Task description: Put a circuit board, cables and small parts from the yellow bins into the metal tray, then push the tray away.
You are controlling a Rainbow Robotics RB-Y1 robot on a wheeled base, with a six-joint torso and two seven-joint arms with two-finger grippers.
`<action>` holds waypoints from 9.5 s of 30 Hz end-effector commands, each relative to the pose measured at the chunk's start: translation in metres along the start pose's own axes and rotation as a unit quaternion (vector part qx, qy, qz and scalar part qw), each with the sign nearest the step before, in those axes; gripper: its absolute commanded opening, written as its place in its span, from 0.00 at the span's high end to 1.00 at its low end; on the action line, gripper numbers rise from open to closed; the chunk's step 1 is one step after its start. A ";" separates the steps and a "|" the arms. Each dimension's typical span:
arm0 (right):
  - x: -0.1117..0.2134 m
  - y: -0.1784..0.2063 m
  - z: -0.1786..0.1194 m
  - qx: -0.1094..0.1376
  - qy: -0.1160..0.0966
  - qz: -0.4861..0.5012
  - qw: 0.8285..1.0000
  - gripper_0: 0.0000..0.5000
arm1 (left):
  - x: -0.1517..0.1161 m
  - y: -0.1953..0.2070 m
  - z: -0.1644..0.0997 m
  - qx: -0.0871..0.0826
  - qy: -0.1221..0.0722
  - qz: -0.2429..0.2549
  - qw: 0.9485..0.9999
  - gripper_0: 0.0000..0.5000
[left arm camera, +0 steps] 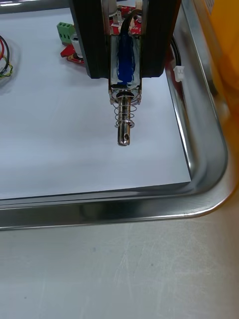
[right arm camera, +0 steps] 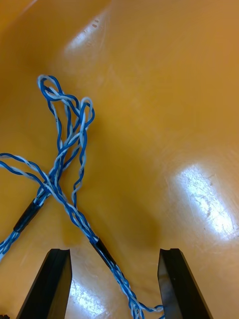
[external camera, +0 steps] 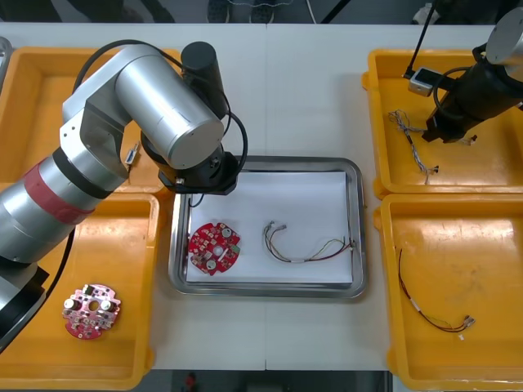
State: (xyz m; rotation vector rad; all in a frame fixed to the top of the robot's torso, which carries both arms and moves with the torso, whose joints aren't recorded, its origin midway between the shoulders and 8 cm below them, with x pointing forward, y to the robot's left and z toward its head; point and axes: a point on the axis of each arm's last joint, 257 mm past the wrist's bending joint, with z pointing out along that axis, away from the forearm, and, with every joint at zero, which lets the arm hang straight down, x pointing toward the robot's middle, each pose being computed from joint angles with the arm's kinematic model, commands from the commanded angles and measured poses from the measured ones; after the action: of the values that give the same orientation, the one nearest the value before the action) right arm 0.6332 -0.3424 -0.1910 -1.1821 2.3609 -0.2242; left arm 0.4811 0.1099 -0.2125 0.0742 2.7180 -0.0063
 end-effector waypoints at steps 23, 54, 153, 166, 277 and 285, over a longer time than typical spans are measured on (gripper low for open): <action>0.015 0.001 0.017 0.019 0.024 -0.047 0.998 0.00 | -0.003 -0.013 0.036 0.000 -0.011 -0.025 1.000 0.43; 0.001 -0.012 -0.053 0.002 0.015 -0.044 0.999 1.00 | -0.026 -0.005 -0.048 0.031 -0.039 -0.050 0.998 0.00; -0.124 0.281 -0.044 0.013 -0.023 -0.298 0.954 1.00 | -0.096 0.260 0.018 -0.002 -0.030 -0.558 0.829 0.00; -0.119 0.281 -0.017 0.014 -0.011 -0.299 0.954 1.00 | -0.076 0.265 0.037 -0.006 -0.019 -0.559 0.829 0.00; 0.056 0.123 -0.206 0.065 -0.029 0.371 0.926 0.00 | -0.035 -0.007 -0.089 0.039 -0.028 -0.193 0.980 1.00; 0.099 0.122 -0.203 0.063 -0.012 0.422 0.904 0.00 | -0.025 -0.045 -0.072 0.057 -0.031 -0.150 0.987 1.00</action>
State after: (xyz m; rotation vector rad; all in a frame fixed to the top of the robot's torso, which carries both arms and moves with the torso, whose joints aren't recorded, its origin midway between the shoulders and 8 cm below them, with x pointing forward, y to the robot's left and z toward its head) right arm 0.4064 -0.3373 -0.1018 -0.1256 2.5658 -0.0272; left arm 0.4699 0.0982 -0.1542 -0.3307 2.6970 -0.1882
